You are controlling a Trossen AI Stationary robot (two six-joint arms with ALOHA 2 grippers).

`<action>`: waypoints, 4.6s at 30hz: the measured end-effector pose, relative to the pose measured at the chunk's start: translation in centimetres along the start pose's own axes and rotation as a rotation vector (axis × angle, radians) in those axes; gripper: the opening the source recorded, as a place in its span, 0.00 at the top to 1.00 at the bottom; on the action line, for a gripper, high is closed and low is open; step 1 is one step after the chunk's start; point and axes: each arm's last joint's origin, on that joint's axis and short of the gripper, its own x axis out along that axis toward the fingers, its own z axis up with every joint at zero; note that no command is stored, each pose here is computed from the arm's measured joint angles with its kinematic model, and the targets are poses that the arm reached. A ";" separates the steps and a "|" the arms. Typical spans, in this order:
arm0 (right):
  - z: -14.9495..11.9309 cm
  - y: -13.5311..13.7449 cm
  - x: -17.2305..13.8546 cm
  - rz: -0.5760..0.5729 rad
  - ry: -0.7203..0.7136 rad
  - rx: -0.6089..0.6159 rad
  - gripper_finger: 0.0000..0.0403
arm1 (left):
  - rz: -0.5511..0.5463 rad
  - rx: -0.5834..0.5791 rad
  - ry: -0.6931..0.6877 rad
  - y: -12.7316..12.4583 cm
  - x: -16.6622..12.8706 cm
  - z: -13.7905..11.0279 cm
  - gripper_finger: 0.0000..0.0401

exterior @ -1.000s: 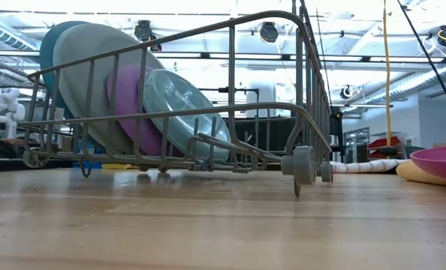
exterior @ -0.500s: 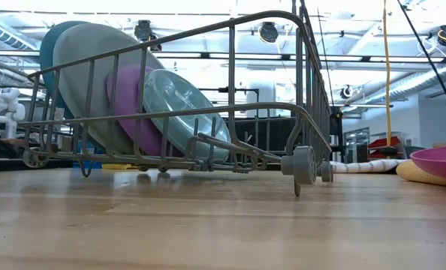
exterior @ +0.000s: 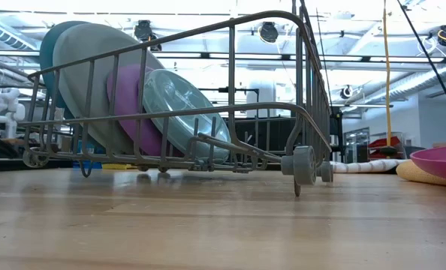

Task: Sort dishes
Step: Put the small pink plate into the dish rack

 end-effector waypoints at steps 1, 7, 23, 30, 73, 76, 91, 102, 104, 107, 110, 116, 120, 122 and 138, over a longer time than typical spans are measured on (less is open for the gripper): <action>0.0 0.1 0.3 0.011 0.011 0.007 0.50 | 0.000 0.001 0.000 0.0 0.0 0.0 0.80; -0.1 0.2 1.6 0.011 0.017 0.029 0.43 | 0.002 0.000 0.001 0.0 0.1 0.0 0.80; -0.4 -0.7 5.8 -0.012 0.042 -0.026 0.50 | 0.022 -0.001 -0.004 0.1 0.2 0.1 0.80; -0.3 -0.5 5.4 0.013 0.019 -0.072 0.66 | 0.025 -0.001 -0.005 0.2 0.2 0.1 0.80; -4.1 -1.8 4.1 -0.012 0.097 -0.233 0.44 | 0.041 0.002 0.003 -0.1 0.9 -0.3 0.80; -4.6 -2.4 5.1 -0.064 0.109 -0.242 0.44 | 0.041 0.000 0.003 -0.1 0.9 -0.3 0.80; -4.2 -3.1 6.4 -0.116 0.054 -0.169 0.95 | 0.044 -0.001 0.005 0.0 1.1 -0.3 0.80; -3.9 -1.2 2.5 0.026 0.006 -0.143 0.99 | 0.043 -0.008 0.007 0.0 1.1 -0.3 0.80; -3.8 -0.8 1.3 0.055 -0.018 -0.137 0.99 | 0.017 -0.009 0.020 -0.1 1.1 -0.3 0.80; -3.6 -0.4 -0.9 0.112 -0.064 -0.133 0.99 | -0.018 -0.007 0.039 -0.2 1.1 -0.3 0.80; -3.3 0.0 -3.5 0.174 -0.141 -0.142 0.99 | -0.053 0.009 0.041 -0.4 1.2 -0.1 0.80; -2.7 0.1 -9.3 0.322 -0.330 -0.213 0.99 | -0.105 0.020 -0.020 -1.1 1.6 1.1 0.80; -2.5 -0.5 -13.2 0.429 -0.413 -0.280 0.99 | -0.214 -0.038 -0.078 -1.7 1.6 2.4 0.80; -2.7 -1.0 -14.9 0.472 -0.444 -0.324 0.99 | -0.310 -0.094 -0.110 -1.9 1.4 3.2 0.80; -2.7 -4.8 -23.3 0.565 -0.845 -0.790 0.99 | -0.638 -0.004 -0.450 -1.7 0.3 7.3 0.66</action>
